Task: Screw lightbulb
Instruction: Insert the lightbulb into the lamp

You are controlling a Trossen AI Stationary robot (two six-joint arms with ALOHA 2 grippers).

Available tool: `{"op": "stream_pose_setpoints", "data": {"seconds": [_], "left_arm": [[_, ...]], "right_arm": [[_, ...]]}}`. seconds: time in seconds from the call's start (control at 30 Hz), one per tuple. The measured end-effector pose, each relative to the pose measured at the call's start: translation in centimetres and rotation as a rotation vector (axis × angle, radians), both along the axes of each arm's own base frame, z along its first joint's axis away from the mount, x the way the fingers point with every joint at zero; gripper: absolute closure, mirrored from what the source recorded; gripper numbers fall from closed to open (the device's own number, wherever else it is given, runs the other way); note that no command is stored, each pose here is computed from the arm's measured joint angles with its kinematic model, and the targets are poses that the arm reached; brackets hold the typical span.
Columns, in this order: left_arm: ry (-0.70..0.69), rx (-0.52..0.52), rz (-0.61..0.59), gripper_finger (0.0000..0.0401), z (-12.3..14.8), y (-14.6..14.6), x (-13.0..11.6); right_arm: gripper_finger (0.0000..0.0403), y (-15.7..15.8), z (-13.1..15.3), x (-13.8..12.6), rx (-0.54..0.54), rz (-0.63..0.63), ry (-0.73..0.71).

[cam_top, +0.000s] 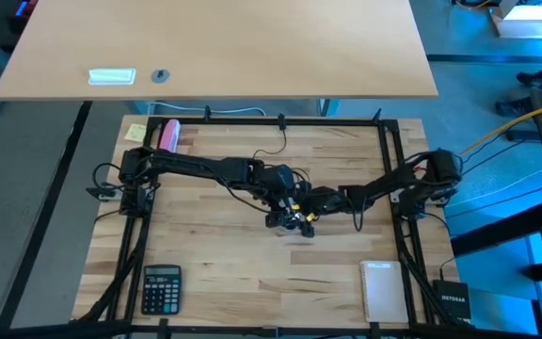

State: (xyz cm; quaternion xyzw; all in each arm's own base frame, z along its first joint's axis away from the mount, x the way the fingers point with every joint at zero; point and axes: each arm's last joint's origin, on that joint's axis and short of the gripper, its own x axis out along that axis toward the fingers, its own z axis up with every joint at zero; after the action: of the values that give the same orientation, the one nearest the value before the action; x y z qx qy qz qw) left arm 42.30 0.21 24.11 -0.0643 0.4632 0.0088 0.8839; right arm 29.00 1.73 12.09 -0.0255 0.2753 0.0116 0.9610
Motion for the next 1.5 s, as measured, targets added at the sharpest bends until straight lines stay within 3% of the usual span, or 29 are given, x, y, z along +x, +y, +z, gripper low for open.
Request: {"op": "stream_pose_setpoints", "data": {"seconds": [0.17,0.33,0.77,0.93,1.27,1.37,1.5], "left_arm": [[-0.006,-0.001,0.000,0.0141,0.0,0.0,0.0],[-0.013,-0.001,0.000,0.0141,0.1,0.0,0.1],[-0.019,-0.009,0.008,0.0141,0.1,-0.1,0.2],[-0.020,-0.013,0.013,0.0141,0.1,-0.1,0.2],[-0.016,-0.014,0.012,0.0141,0.2,-0.1,0.1],[-0.016,-0.013,0.013,0.0141,0.2,-0.1,0.1],[-0.014,-0.013,0.012,0.0141,0.2,-0.1,0.0]], "right_arm": [[0.0077,-0.2,0.2,-2.5,-0.002,0.005,-0.110],[0.0098,-0.4,-1.5,-4.4,-0.013,-0.032,-0.235],[0.0125,0.0,-5.3,-3.1,0.059,0.006,-0.325],[0.0126,1.1,-6.4,-2.2,0.046,0.048,-0.335],[0.0130,1.3,-7.2,-1.5,0.021,0.004,-0.343],[0.0156,1.2,-7.2,-1.3,0.008,-0.029,-0.343],[0.0219,1.2,-7.2,-0.9,-0.002,-0.045,-0.338]]}}
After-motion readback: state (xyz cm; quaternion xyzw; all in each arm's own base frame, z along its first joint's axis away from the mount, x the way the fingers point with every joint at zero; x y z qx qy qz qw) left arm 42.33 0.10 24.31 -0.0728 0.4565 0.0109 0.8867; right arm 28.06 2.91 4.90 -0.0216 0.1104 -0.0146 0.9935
